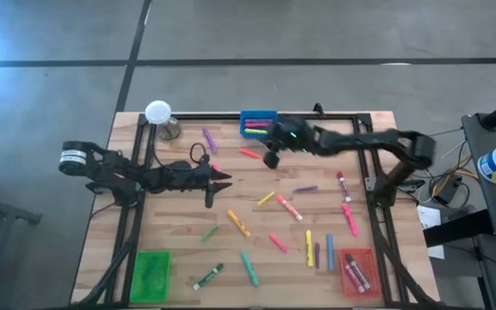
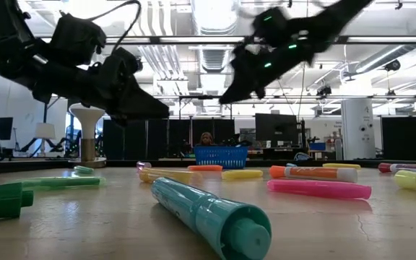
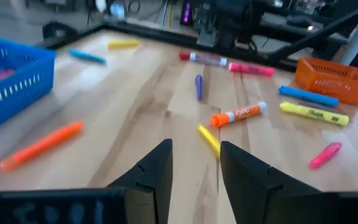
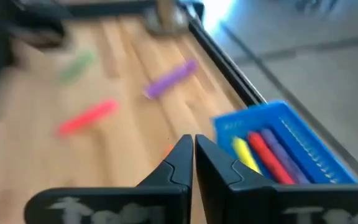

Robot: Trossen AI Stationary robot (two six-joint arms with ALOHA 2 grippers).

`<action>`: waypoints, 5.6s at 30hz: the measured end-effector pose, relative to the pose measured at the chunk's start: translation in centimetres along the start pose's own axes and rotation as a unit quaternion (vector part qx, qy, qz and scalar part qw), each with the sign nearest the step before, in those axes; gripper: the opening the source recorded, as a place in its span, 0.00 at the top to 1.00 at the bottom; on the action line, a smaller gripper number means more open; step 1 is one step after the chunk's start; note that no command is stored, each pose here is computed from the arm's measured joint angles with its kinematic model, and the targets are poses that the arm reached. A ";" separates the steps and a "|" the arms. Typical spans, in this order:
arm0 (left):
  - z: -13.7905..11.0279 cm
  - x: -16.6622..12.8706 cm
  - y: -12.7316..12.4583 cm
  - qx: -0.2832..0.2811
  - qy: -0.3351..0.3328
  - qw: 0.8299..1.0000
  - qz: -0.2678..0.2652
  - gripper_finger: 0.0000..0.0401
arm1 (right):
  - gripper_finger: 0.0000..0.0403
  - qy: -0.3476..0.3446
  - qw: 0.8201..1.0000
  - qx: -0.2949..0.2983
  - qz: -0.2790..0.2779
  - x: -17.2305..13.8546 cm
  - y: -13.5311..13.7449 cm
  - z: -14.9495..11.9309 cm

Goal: Pick & Place Markers
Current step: Put the bottom green pen into the green bin

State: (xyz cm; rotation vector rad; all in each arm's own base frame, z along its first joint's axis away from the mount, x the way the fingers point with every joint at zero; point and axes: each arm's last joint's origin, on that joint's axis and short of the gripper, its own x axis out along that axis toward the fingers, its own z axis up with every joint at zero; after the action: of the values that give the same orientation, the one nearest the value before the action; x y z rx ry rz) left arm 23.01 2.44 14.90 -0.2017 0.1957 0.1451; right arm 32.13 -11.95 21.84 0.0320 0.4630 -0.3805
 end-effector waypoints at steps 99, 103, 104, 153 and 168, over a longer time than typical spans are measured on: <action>-1.7 3.3 -12.0 -0.063 0.499 0.861 0.080 0.73 | 0.97 -0.178 0.977 -0.012 0.113 -11.2 6.5 -5.8; -1.7 3.2 -11.9 -0.048 0.502 0.860 0.076 0.83 | 0.97 -0.178 0.977 -0.012 0.113 -11.2 6.5 -5.8; -1.7 3.2 -11.9 -0.044 0.504 0.859 0.076 0.86 | 0.97 -0.178 0.977 -0.012 0.113 -11.2 6.5 -5.8; -1.7 -11.9 -29.5 0.536 0.658 0.475 -0.234 0.94 | 0.97 -0.176 0.978 -0.029 0.110 -11.2 6.4 -5.9; -3.7 -13.1 -32.6 0.539 0.659 0.441 -0.282 0.94 | 0.97 -0.178 0.977 -0.040 0.108 -11.2 6.4 -5.9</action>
State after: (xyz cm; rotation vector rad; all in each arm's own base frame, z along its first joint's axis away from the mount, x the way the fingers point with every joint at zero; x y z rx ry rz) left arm 14.94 -31.57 20.04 1.0235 1.7449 -0.9055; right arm 22.71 -1.35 21.19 -0.0629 0.1165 -0.1478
